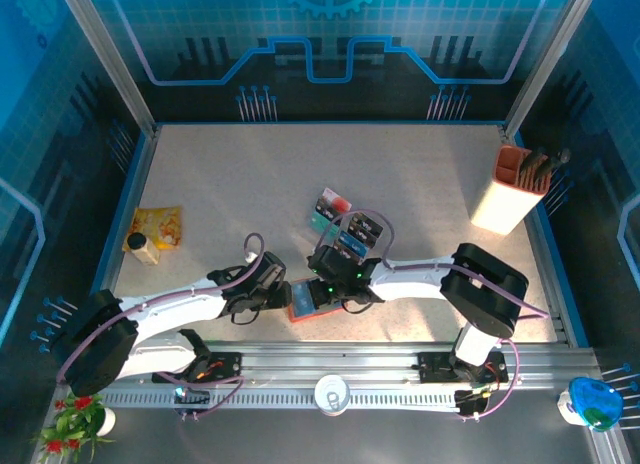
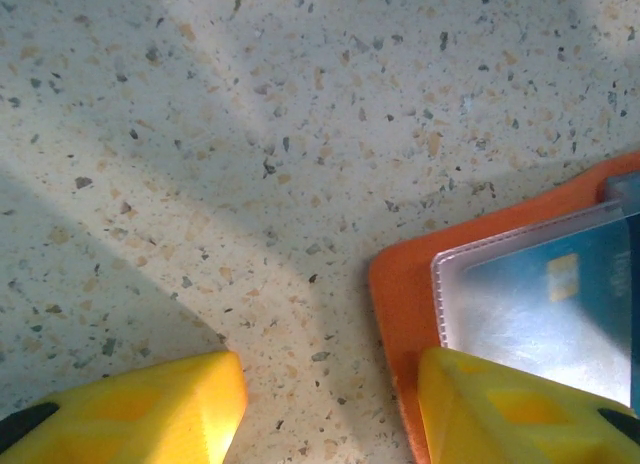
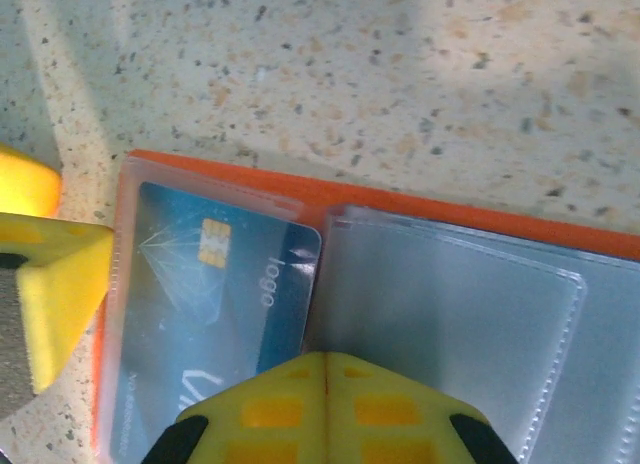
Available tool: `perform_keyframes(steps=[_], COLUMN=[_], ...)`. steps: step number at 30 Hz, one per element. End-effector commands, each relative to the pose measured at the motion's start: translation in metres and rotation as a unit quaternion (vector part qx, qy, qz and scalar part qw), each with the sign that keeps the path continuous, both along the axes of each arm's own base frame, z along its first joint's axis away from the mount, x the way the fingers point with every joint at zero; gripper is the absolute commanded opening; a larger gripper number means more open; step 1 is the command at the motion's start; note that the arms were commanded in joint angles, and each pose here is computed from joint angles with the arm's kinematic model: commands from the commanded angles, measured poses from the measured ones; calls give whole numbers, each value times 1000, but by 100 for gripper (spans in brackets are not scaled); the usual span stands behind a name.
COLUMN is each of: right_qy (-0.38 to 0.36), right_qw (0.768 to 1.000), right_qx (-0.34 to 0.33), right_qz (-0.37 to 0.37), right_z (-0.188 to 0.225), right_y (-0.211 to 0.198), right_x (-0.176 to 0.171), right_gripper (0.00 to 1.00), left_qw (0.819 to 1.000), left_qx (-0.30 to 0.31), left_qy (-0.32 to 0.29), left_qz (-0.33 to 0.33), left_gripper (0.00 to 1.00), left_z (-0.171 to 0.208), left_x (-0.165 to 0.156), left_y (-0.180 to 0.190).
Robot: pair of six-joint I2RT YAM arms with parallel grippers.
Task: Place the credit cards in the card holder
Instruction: Insert the credit card into the card slot.
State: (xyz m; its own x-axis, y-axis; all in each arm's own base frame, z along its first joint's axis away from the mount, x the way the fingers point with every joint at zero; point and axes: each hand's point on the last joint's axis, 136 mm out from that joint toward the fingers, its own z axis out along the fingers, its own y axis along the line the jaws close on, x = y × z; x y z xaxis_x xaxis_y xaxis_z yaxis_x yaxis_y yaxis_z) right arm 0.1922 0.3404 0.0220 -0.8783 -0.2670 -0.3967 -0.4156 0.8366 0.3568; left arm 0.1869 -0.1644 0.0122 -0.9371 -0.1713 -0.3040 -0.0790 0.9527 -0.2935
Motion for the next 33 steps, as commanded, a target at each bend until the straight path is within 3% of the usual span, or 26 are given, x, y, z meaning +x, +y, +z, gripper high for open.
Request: perform_keyframes(steps=[1, 9, 17, 23, 29, 33], right_qy=[24, 3, -44, -60, -48, -50], right_qw=[999, 1000, 998, 995, 995, 996], right_qx=[-5, 14, -2, -40, -38, -21], right_qz=[25, 17, -37, -71, -79, -68], right_z=[-9, 15, 41, 36, 23, 31], right_y=[12, 8, -51, -93, -97, -84], right_x=[-16, -9, 3, 7, 3, 1], right_gripper=[0, 1, 33, 50, 50, 41], left_qw=[1000, 1000, 1000, 1000, 1000, 1000], left_qx=[6, 5, 0, -4, 1, 3], left_qy=[25, 15, -3, -11, -19, -18], left_qz=[-10, -11, -14, -16, -15, -13], left_gripper=[53, 56, 57, 59, 61, 51], left_z=[-18, -13, 1, 8, 16, 14], left_x=[-10, -7, -1, 2, 7, 5], left_y=[2, 1, -1, -3, -3, -1])
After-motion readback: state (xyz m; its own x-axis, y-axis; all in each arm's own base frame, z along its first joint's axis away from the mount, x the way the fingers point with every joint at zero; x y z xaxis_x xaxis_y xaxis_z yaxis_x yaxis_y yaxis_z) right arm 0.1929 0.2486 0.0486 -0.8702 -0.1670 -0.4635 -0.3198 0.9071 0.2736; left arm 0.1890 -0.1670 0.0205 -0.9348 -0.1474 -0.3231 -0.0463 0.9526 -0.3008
